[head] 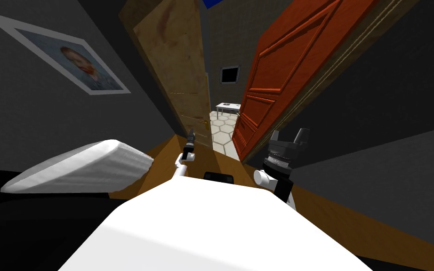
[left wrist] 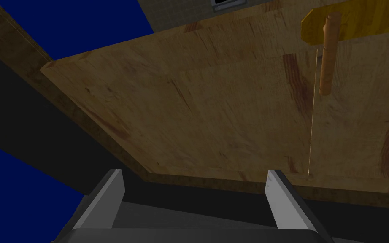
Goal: Push the door open
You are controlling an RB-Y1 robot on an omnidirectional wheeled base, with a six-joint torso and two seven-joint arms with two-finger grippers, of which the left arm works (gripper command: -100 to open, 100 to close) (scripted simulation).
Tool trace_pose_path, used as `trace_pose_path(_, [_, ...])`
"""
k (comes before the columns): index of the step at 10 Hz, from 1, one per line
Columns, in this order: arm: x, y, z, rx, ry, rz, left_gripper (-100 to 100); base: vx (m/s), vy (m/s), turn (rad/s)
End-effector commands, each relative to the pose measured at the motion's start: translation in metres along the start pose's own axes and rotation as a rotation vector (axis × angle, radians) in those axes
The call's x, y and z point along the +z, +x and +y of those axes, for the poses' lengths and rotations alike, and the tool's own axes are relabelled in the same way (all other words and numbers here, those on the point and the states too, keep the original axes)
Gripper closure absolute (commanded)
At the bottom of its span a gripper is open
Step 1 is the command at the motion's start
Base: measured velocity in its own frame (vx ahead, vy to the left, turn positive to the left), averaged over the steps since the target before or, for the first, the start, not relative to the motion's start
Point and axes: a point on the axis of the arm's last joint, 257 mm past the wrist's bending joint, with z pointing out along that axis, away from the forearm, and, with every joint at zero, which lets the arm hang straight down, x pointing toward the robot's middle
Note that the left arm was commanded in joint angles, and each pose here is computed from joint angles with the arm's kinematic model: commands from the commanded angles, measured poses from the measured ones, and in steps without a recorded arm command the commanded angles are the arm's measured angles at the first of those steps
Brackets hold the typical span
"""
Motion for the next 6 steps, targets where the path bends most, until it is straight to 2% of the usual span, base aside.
trace_pose_path(1, [0.003,0.001,0.009,-0.004,-0.018,-0.003,-100,0.044,0.125,-0.134])
trace_pose_path(3, [0.0069,0.002,0.019,-0.009,-0.04,-0.005,-100,0.033,0.123,-0.134])
trace_pose_path(4, [0.0105,0.004,0.029,-0.015,-0.061,-0.008,-100,0.032,0.203,-0.306])
trace_pose_path(6, [0.0138,0.006,0.039,-0.022,-0.082,-0.011,-100,0.047,0.193,-0.132])
